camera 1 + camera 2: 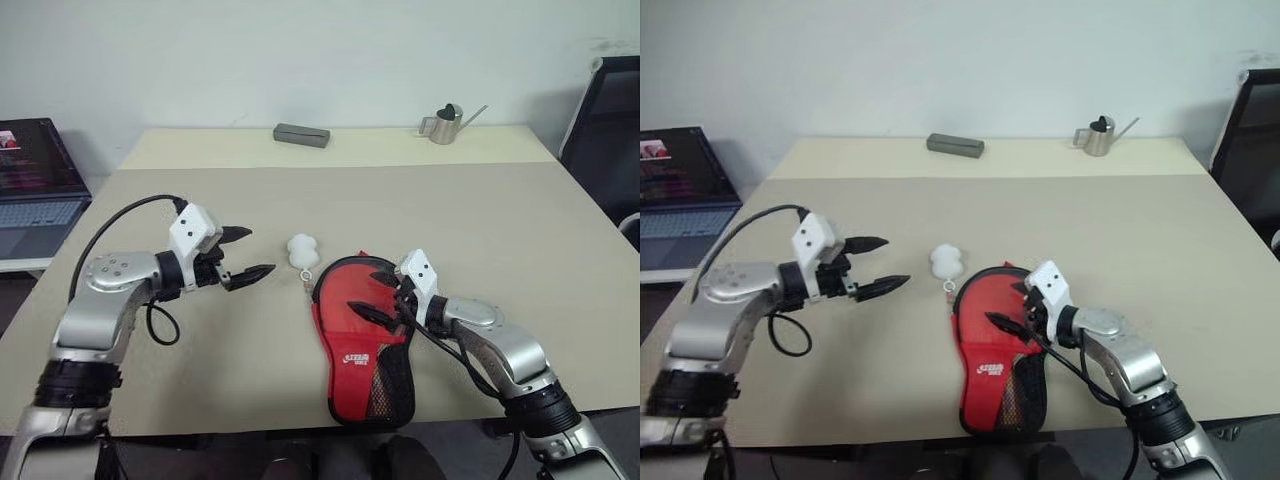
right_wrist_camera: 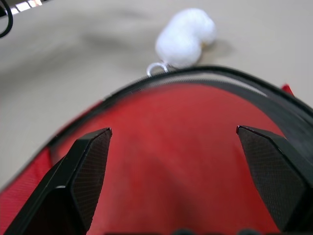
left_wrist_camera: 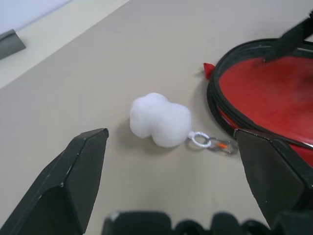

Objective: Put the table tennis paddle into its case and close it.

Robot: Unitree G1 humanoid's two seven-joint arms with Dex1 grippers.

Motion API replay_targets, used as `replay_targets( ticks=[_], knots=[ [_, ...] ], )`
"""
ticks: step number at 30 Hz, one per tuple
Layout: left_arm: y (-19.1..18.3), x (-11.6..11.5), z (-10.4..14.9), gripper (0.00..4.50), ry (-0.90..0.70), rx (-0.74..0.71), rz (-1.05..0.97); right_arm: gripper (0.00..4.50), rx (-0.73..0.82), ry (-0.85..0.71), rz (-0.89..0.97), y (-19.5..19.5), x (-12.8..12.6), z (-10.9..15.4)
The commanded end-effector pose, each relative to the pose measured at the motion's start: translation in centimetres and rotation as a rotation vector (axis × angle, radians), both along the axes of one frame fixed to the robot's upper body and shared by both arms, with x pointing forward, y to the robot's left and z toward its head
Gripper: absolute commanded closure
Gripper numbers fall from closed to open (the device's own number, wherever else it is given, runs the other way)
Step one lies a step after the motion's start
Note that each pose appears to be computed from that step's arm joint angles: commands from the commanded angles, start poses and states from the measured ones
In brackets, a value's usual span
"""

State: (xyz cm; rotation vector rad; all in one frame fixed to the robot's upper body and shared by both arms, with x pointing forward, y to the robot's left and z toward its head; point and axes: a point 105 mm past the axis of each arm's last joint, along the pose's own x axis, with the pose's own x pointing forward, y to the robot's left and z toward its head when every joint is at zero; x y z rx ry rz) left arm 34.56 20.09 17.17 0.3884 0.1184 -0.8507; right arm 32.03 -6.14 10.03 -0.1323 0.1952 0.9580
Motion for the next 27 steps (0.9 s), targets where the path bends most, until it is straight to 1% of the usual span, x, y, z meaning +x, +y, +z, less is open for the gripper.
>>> replay_targets(
  ticks=[1, 5, 9, 13, 18, 22, 27],
  knots=[
    [-0.7, 1.0, 0.3, 0.0, 0.008, -0.022, 0.0, 0.02, 0.021, -0.049, -0.008, 0.5, 0.3, 0.6],
    [-1.3, 2.0, -0.2, 0.0, 0.034, -0.04, 0.007, 0.02, 0.022, -0.05, -0.017, 0.7, 0.5, 0.4],
    [-2.1, 2.8, -1.2, 0.0, 0.072, -0.022, -0.004, 0.02, 0.017, -0.049, -0.022, 0.7, 0.6, 0.2],
    [-3.1, 5.0, -1.6, 0.0, 0.041, -0.019, 0.052, 0.02, 0.027, -0.042, -0.026, 0.8, 0.6, 0.2],
    [-4.8, 6.8, -2.4, 0.0, 0.025, -0.015, 0.06, 0.02, 0.039, -0.034, -0.015, 1.5, 0.3, 0.2],
    [-5.4, 7.5, -3.6, 0.0, 0.054, -0.009, 0.077, 0.02, 0.047, -0.029, -0.015, 1.7, 0.2, 0.1],
    [-5.5, 7.5, -5.5, 0.0, 0.116, 0.008, 0.084, 0.02, 0.066, -0.04, -0.055, 1.5, 0.6, 0.5]
  ],
)
